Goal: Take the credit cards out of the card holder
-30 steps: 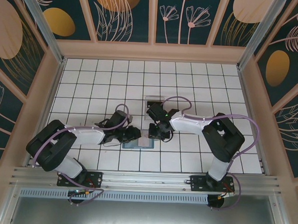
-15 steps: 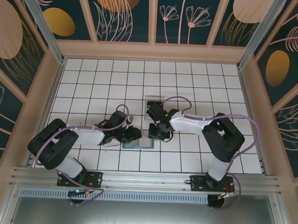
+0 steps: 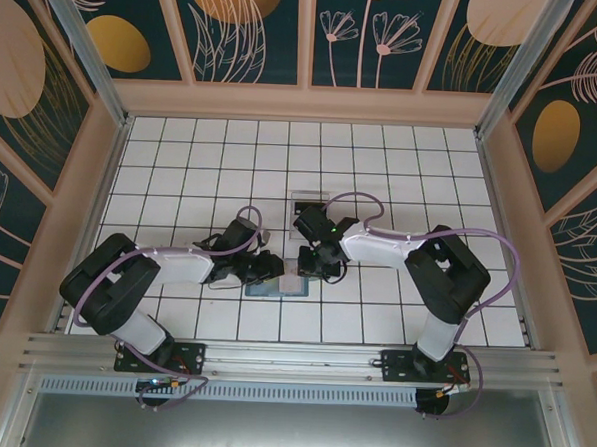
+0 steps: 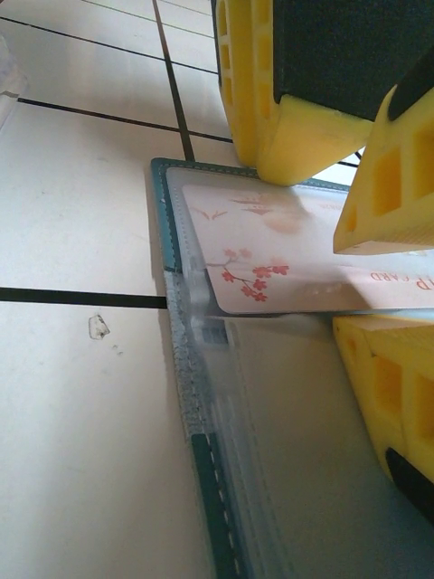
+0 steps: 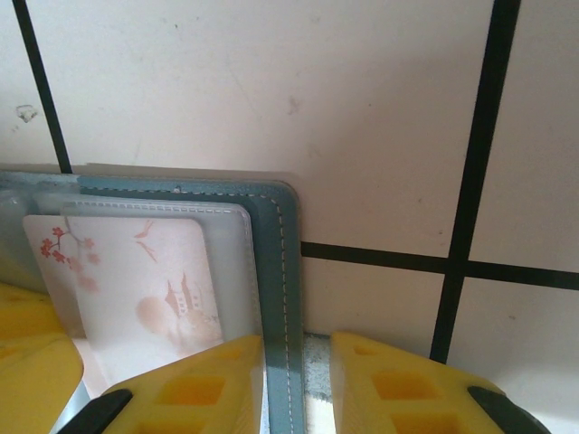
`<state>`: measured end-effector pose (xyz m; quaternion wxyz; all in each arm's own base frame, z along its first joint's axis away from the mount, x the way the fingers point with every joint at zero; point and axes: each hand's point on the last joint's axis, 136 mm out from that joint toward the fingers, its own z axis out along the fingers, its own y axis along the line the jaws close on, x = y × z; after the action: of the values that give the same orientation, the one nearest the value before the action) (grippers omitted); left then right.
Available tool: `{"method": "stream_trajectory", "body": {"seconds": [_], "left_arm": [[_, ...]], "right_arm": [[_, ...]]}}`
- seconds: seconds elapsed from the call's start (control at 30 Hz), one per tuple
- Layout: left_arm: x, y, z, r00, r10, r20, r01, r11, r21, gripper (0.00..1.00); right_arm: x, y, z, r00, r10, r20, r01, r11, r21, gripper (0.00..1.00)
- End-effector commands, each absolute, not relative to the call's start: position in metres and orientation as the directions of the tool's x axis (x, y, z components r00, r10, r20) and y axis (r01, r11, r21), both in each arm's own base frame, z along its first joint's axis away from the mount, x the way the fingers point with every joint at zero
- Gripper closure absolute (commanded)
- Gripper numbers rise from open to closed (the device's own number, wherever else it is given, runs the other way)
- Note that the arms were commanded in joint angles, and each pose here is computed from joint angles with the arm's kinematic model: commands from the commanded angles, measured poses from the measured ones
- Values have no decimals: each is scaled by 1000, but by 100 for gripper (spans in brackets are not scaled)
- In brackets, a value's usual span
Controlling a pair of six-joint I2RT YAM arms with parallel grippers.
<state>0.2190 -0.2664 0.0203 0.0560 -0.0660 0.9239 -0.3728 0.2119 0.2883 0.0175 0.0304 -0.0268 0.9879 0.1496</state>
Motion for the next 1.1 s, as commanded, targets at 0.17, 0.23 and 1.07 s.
{"method": "stream_trajectory", "body": {"seconds": [0.17,0.23,1.07], "left_arm": [[206,-238,-19,-982,-189,0,-158,821,-548,73],[207,-237,-19,-980,-197,-2,-164,822,-545,75],[214,-227,15,-961,-255,-106,-150,804,-576,91]], "right_arm": [[201,272,5,-998,-51,-32,-57,974,222,74],[201,272,5,-998,-50,-34,-57,973,222,75],[200,268,5,-998,-47,-35,-53,976,210,76]]}}
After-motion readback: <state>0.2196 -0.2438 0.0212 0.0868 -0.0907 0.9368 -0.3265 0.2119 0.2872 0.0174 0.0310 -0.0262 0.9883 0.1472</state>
